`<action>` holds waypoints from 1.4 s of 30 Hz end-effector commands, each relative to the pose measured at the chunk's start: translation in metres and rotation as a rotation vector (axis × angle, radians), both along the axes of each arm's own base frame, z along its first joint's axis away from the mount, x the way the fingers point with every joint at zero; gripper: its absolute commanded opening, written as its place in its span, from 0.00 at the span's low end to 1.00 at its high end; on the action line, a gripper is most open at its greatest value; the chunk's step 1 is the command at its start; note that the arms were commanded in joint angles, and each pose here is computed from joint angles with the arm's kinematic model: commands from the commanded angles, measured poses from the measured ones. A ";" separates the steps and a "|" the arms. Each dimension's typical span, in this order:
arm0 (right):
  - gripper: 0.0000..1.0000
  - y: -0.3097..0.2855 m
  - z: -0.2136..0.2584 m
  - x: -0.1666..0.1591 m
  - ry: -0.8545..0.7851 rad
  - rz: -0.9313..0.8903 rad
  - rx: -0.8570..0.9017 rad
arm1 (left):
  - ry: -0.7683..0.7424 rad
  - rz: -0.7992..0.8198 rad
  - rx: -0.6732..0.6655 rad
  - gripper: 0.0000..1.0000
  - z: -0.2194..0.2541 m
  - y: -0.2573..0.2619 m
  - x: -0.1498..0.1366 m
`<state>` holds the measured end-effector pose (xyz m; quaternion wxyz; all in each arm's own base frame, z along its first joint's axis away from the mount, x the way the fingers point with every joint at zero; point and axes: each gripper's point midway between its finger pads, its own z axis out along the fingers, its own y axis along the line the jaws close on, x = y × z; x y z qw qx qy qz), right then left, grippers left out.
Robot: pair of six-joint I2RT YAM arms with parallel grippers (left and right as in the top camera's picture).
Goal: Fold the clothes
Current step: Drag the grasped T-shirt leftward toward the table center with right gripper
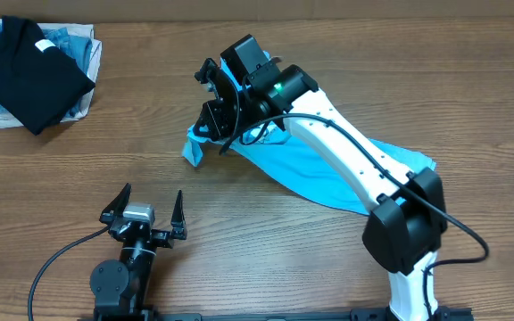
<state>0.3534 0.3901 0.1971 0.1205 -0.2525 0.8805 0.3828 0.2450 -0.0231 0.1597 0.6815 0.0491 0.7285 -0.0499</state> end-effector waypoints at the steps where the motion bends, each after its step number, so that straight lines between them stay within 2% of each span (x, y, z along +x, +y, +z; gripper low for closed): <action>1: 0.04 -0.015 0.078 -0.003 -0.189 -0.057 0.048 | -0.008 -0.001 0.022 1.00 0.000 0.000 0.000; 6: 0.04 -0.029 0.131 -0.015 -0.291 -0.079 0.105 | -0.008 -0.001 0.022 1.00 0.000 0.000 0.000; 9: 0.04 -0.048 0.145 -0.003 -0.381 -0.177 0.054 | -0.008 -0.001 0.022 1.00 0.000 0.000 0.000; 15: 0.04 -0.139 0.145 0.069 -0.560 -0.564 -0.216 | -0.008 -0.001 0.022 1.00 0.000 0.000 0.000; 24: 0.04 -0.306 0.117 0.171 -0.556 -0.965 -0.357 | -0.008 -0.001 0.022 1.00 0.000 0.000 0.000; 25: 0.07 -0.322 0.111 0.180 -0.551 -0.995 -0.364 | -0.008 -0.001 0.022 1.00 0.000 0.000 0.000; 26: 0.17 -0.341 0.101 0.191 -0.538 -1.027 -0.372 | -0.008 -0.001 0.022 1.00 0.000 0.000 0.000; 27: 0.33 -0.353 0.092 0.197 -0.523 -1.041 -0.374 | -0.008 -0.001 0.022 1.00 0.000 0.000 0.000; 28: 0.68 -0.364 0.081 0.203 -0.497 -1.046 -0.374 | -0.008 -0.001 0.022 1.00 0.000 0.000 0.000; 29: 0.96 -0.372 0.069 0.206 -0.465 -1.042 -0.369 | -0.008 -0.001 0.022 1.00 0.000 0.000 0.000; 30: 1.00 -0.378 0.058 0.207 -0.432 -1.037 -0.366 | -0.008 -0.001 0.022 1.00 0.000 0.000 0.000; 34: 1.00 -0.398 0.031 0.196 -0.295 -1.034 -0.355 | -0.008 -0.001 0.022 1.00 0.000 0.000 0.000; 37: 1.00 -0.401 0.029 0.182 -0.213 -1.075 -0.335 | -0.008 -0.001 0.022 1.00 0.000 0.000 0.000; 42: 1.00 -0.371 0.041 0.147 -0.099 -0.998 -0.273 | -0.008 -0.001 0.022 1.00 0.000 0.000 0.000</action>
